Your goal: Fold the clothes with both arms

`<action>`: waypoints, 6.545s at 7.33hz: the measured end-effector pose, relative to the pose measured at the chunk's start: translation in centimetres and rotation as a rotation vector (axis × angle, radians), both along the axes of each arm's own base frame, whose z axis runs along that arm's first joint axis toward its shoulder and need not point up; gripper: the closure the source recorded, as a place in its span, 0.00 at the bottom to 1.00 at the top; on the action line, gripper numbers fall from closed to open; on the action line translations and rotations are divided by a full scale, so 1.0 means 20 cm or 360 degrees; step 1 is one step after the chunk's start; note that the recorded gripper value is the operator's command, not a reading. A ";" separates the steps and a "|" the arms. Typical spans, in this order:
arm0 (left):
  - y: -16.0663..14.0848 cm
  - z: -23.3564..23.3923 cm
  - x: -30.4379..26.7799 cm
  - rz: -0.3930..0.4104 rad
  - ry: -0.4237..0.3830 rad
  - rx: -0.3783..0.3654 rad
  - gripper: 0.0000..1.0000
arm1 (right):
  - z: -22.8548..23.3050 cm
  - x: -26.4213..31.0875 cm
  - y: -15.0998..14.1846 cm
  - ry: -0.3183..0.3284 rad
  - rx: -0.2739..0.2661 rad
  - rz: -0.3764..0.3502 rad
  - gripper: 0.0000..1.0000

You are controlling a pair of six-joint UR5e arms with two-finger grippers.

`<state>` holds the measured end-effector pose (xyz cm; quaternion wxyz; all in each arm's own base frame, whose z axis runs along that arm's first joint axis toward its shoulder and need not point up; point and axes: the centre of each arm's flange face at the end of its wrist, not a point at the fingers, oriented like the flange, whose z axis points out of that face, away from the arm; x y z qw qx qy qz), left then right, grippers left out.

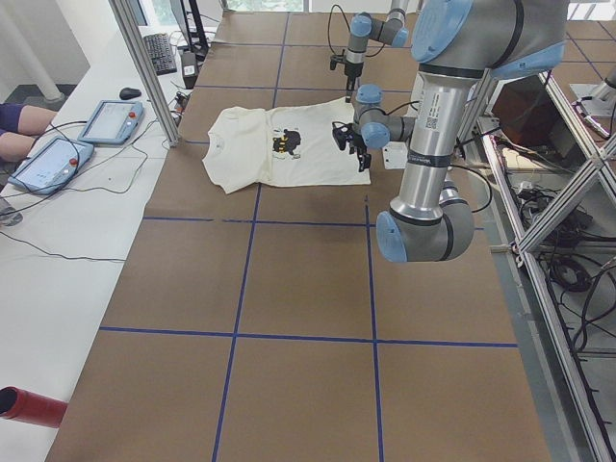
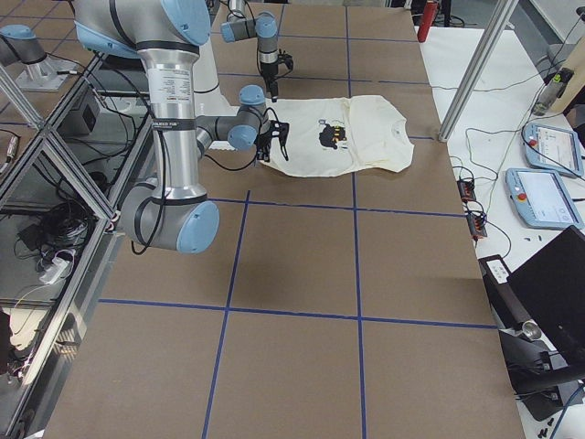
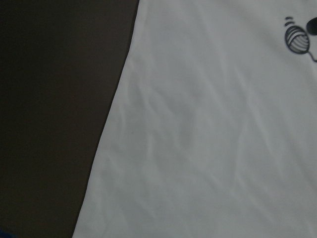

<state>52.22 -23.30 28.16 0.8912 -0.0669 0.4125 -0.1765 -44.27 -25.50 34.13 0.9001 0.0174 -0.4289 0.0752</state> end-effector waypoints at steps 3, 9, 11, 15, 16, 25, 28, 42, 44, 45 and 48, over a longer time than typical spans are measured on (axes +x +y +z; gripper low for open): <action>0.10 0.10 0.04 -0.0001 -0.0063 -0.0010 0.03 | -0.02 0.00 -0.01 -0.0014 0.0003 0.0003 1.00; 0.07 0.19 0.09 -0.0042 -0.0142 0.0020 0.25 | -0.03 0.01 -0.02 -0.0021 0.0001 0.0009 1.00; 0.07 0.18 0.08 -0.0041 -0.0135 0.0019 0.28 | -0.04 0.02 -0.03 -0.0027 -0.0008 0.0006 1.00; 0.07 0.19 0.07 -0.0039 -0.0135 0.0017 0.40 | -0.04 0.04 -0.05 -0.0034 -0.0023 0.0005 1.00; 0.07 0.19 0.07 -0.0040 -0.0135 0.0016 0.48 | -0.04 0.04 -0.05 -0.0034 -0.0023 0.0007 1.00; 0.08 0.14 0.05 -0.0037 -0.0110 0.0018 1.00 | -0.04 0.05 -0.06 -0.0037 -0.0033 0.0006 1.00; 0.11 0.01 -0.08 -0.0023 -0.0115 0.0031 1.00 | -0.07 0.08 -0.05 -0.0069 -0.0055 -0.0035 1.00; -0.43 -0.39 -0.64 0.0095 -0.0153 0.0402 1.00 | -0.31 0.32 -0.57 -0.0277 -0.0195 0.0188 1.00; -0.71 -0.29 -0.58 0.0019 -0.0192 0.0431 1.00 | -0.31 0.32 -0.95 -0.0246 -0.0205 0.0360 1.00; -0.82 -0.27 -0.61 -0.0014 -0.0197 0.0454 1.00 | -0.33 0.34 -1.09 -0.0240 -0.0205 0.0414 1.00; -1.18 -0.23 -0.68 -0.0090 -0.0264 0.0492 1.00 | -0.38 0.30 -1.44 -0.0209 -0.0212 0.0510 1.00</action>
